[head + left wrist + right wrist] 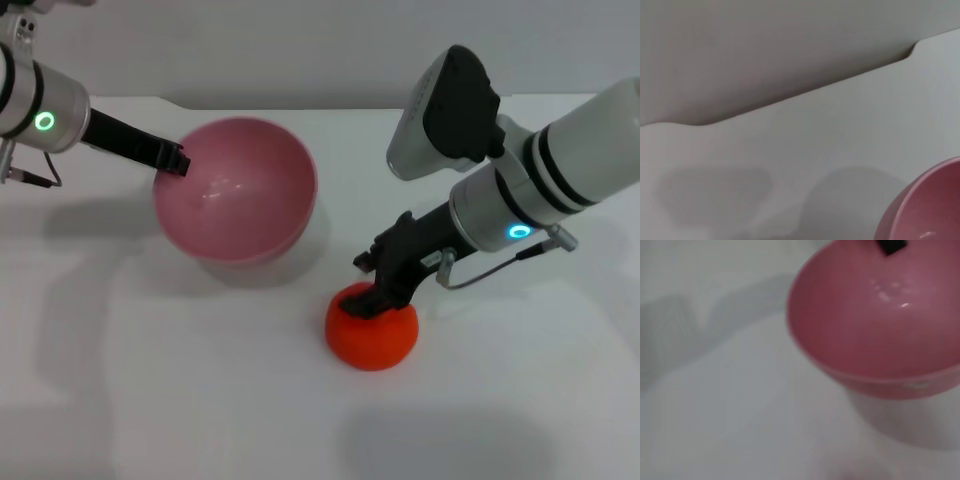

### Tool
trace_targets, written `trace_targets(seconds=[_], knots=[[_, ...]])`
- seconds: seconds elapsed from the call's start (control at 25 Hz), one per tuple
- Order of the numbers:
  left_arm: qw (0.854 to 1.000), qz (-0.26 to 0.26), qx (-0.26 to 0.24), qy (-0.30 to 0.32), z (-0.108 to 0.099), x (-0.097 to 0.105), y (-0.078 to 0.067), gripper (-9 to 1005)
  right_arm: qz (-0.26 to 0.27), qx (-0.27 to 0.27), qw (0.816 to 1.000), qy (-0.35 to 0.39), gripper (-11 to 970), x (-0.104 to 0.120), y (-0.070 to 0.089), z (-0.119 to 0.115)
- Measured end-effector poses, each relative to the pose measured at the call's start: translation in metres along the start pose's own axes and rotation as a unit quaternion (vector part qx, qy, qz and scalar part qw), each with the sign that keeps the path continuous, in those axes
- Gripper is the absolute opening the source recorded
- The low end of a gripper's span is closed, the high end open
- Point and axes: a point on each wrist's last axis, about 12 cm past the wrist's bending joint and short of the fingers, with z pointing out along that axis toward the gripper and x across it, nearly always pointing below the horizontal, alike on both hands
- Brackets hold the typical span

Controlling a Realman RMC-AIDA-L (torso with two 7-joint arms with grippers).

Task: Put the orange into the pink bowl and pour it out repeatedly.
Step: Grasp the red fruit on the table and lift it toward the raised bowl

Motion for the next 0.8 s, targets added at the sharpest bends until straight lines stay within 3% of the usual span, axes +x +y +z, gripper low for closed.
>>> trace_targets(seconds=[0.32, 0.72, 0.8], knots=[[1.0, 0.009, -0.008, -0.006, -0.005, -0.007, 0.003, 44, 0.02, -0.037, 0.999, 0.019, 604, 0.005, 0.009, 0.0], [1.0, 0.014, -0.01, -0.008, -0.005, -0.008, 0.003, 44, 0.037, -0.025, 0.999, 0.031, 603, 0.01, 0.005, -0.002], [1.0, 0.014, -0.01, -0.008, -0.005, -0.008, 0.004, 44, 0.036, -0.02, 0.998, 0.038, 515, 0.012, 0.003, -0.002]])
